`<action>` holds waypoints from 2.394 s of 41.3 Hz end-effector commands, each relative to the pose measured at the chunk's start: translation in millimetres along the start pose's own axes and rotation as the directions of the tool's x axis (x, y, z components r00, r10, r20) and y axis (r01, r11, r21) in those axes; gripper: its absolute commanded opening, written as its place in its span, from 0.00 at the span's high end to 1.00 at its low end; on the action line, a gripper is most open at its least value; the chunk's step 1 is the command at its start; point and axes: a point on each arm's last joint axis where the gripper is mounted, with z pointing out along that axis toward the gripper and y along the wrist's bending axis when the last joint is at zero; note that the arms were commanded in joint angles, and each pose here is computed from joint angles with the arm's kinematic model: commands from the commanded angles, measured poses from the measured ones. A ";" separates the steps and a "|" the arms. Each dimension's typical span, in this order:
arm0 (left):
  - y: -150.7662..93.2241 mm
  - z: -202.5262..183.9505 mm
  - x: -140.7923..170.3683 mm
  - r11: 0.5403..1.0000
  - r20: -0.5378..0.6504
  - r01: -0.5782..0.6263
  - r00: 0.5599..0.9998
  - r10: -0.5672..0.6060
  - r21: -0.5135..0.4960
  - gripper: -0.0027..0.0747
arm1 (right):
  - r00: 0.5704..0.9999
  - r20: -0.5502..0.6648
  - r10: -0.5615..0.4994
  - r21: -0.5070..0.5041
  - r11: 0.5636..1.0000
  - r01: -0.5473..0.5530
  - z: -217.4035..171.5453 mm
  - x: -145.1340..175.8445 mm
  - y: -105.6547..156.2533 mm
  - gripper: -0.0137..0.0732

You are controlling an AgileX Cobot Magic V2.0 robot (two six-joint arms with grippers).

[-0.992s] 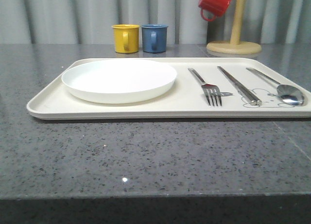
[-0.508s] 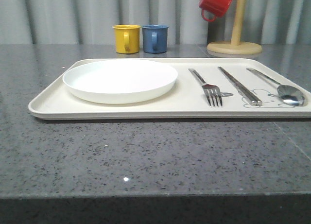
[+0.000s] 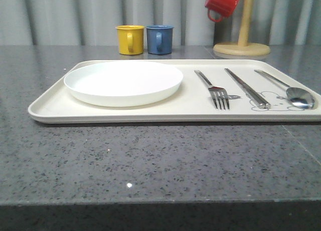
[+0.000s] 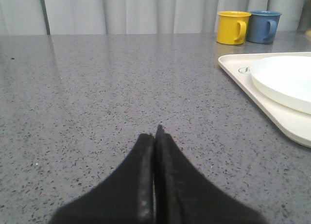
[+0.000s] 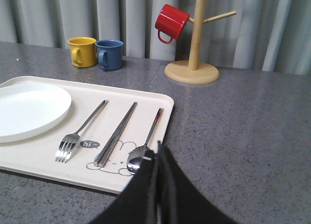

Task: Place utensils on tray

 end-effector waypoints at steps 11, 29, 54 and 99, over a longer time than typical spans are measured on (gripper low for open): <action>0.2 -1.8 -7.6 1.000 0.105 0.017 0.994 -0.017 -0.001 0.99 | 0.996 0.093 -0.012 0.000 1.000 0.012 -1.2 -13.7 0.4 0.97; 0.2 -1.8 -7.6 1.000 0.105 0.017 0.994 -0.017 -0.001 0.99 | 0.994 0.094 -0.055 0.026 0.998 0.053 2.0 -8.1 -1.5 0.97; 0.2 -1.8 -7.6 1.000 0.105 0.017 0.994 -0.017 -0.001 0.99 | 1.000 0.018 0.009 0.237 0.972 -0.013 31.4 91.3 -16.1 0.97; 0.2 -1.8 -7.6 1.000 0.105 0.017 0.994 -0.017 -0.001 0.99 | 1.000 0.030 0.003 0.282 0.959 -0.011 29.1 91.1 -18.2 0.97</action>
